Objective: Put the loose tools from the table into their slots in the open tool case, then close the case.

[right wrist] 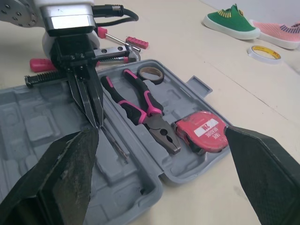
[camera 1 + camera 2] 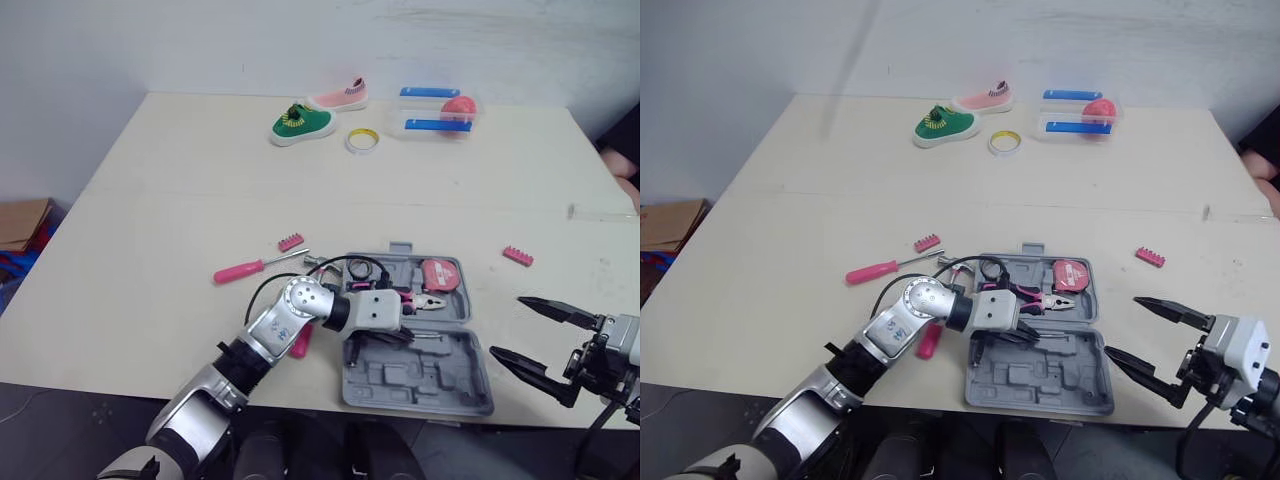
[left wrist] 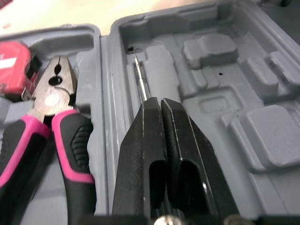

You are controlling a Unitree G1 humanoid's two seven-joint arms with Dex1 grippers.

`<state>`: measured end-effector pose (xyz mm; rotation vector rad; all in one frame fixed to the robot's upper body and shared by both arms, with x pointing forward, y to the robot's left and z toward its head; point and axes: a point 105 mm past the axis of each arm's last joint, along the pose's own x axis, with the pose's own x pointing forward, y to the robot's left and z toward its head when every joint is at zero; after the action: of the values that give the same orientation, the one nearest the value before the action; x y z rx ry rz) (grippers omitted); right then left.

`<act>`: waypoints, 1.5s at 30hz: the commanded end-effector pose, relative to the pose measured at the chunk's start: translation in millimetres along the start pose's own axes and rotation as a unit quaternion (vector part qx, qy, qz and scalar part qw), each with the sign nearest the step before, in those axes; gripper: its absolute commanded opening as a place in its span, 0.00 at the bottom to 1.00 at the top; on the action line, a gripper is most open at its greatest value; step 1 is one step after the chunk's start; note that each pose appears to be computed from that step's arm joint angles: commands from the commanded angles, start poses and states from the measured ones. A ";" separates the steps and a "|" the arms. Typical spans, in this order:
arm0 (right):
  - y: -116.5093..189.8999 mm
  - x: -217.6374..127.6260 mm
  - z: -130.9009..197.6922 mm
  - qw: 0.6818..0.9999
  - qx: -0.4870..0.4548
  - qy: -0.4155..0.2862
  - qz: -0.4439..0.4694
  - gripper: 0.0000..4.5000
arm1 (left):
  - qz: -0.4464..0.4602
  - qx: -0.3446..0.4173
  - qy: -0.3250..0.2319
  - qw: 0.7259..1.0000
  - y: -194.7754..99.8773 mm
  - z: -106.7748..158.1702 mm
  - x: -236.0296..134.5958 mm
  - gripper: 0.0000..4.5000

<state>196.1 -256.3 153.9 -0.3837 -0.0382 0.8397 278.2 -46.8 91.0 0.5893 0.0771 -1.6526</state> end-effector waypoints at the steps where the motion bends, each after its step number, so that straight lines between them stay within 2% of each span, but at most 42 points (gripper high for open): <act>1: -1.5 -4.3 2.5 1.000 -0.013 -0.009 -0.007 1.00 | -0.006 -0.045 0.069 0.997 -8.9 -30.3 -2.3 0.01; 5: -1.8 -5.7 0.8 1.000 -0.014 -0.009 -0.008 1.00 | -0.012 -0.060 0.086 0.994 -14.2 -31.7 -3.4 0.01; 10: -2.2 -7.4 -2.0 1.000 -0.015 -0.011 -0.009 1.00 | -0.013 -0.104 0.156 0.982 -22.6 -58.3 -6.4 0.01; 12: -2.6 -7.6 -2.5 1.000 -0.016 -0.012 -0.009 1.00 | -0.007 -0.103 0.151 0.983 -21.2 -57.5 -3.9 0.01; 14: -2.9 -7.9 -2.8 1.000 -0.016 -0.013 -0.010 1.00 | 0.001 -0.106 0.113 0.988 -17.0 -44.4 0.6 0.01; 18: -4.3 -10.7 -4.2 1.000 -0.018 -0.012 -0.012 1.00 | -0.001 -0.063 -0.019 0.998 -5.6 6.0 -3.5 0.01; 22: -10.7 -19.2 -4.8 1.000 -0.021 -0.008 -0.022 1.00 | 0.016 -0.034 -0.137 0.990 10.4 47.8 -34.3 0.01; 24: -17.4 -25.8 -6.0 0.999 -0.021 -0.003 -0.035 1.00 | 0.039 -0.025 -0.202 0.978 21.9 66.2 -61.6 0.01; 26: -21.7 -30.6 -7.8 0.999 -0.020 0.003 -0.043 1.00 | 0.054 -0.018 -0.231 0.971 28.4 74.1 -81.5 0.01; 28: -24.7 -36.0 -10.5 0.999 -0.024 0.013 -0.047 1.00 | 0.071 -0.005 -0.218 0.973 32.5 69.6 -95.5 0.12; 29: -30.7 -43.8 -12.0 0.998 -0.029 0.021 -0.061 1.00 | 0.079 -0.007 -0.187 0.979 33.7 57.2 -110.5 0.20; 31: -41.8 -58.5 -14.6 0.995 -0.036 0.034 -0.090 1.00 | 0.109 -0.006 -0.144 0.984 37.1 39.3 -139.7 0.38; 35: -57.8 -92.9 -24.9 0.986 -0.047 0.070 -0.145 1.00 | 0.225 0.000 -0.100 0.969 37.2 7.3 -210.5 0.80; 37: -60.2 -103.3 -28.7 0.983 -0.051 0.081 -0.159 1.00 | 0.264 0.002 -0.082 0.961 31.9 -4.4 -233.5 0.99; 42: -64.2 -125.9 -35.6 0.974 -0.055 0.098 -0.198 1.00 | 0.391 -0.062 -0.041 0.917 15.9 -37.2 -300.8 0.99; 45: -66.5 -151.5 -45.0 0.959 -0.068 0.129 -0.241 1.00 | 0.484 -0.136 -0.001 0.864 -27.7 -64.8 -371.8 0.99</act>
<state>160.9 -406.0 142.1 -0.5216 0.0615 0.3759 303.8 284.8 164.0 0.3360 0.0467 -0.7646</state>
